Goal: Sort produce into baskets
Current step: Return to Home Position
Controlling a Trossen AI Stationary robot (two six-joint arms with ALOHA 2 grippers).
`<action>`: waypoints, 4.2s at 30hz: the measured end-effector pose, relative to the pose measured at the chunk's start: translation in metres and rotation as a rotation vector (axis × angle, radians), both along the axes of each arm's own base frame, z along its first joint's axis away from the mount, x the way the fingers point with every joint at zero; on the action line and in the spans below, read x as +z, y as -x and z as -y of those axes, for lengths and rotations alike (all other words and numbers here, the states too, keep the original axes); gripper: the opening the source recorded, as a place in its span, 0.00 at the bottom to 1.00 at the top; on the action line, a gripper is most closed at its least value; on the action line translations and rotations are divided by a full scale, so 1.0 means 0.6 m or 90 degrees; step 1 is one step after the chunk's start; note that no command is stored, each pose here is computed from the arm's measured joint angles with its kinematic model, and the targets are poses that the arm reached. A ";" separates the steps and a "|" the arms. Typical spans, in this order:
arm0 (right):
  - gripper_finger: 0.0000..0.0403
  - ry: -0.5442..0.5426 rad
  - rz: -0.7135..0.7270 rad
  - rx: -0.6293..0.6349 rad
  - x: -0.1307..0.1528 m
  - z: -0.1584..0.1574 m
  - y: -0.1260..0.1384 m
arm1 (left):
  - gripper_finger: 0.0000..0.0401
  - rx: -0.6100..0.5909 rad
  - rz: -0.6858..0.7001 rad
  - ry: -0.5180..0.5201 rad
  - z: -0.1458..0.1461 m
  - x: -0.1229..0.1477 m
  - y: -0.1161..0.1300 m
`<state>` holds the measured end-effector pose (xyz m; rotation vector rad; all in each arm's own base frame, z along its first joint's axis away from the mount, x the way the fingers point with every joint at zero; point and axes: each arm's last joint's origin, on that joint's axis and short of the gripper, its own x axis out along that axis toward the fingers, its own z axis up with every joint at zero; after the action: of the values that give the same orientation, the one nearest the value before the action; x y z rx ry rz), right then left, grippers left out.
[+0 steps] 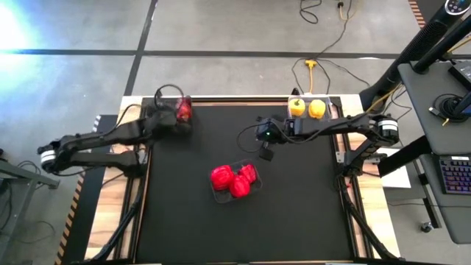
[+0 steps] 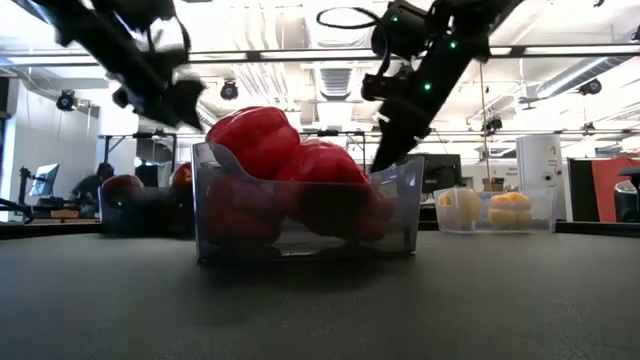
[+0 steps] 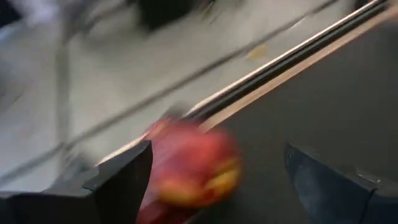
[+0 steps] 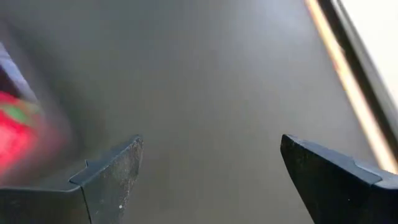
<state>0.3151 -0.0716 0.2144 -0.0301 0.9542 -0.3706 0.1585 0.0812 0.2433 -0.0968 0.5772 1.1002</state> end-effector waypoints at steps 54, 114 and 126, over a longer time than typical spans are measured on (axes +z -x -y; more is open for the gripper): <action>0.03 0.030 0.592 0.148 -0.007 -0.108 0.309 | 0.85 -0.786 0.330 -0.060 0.122 -0.035 0.039; 0.03 -0.046 0.500 0.174 -0.103 -0.114 0.342 | 0.85 -0.832 0.454 0.060 0.135 -0.115 0.097; 0.03 -0.046 0.501 0.174 -0.103 -0.114 0.342 | 0.85 -0.829 0.443 0.070 0.134 -0.118 0.094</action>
<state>0.1098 -0.0030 0.1525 0.0487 0.1773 -0.0713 0.1020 0.0006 0.1726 -0.1551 -0.0097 -0.2602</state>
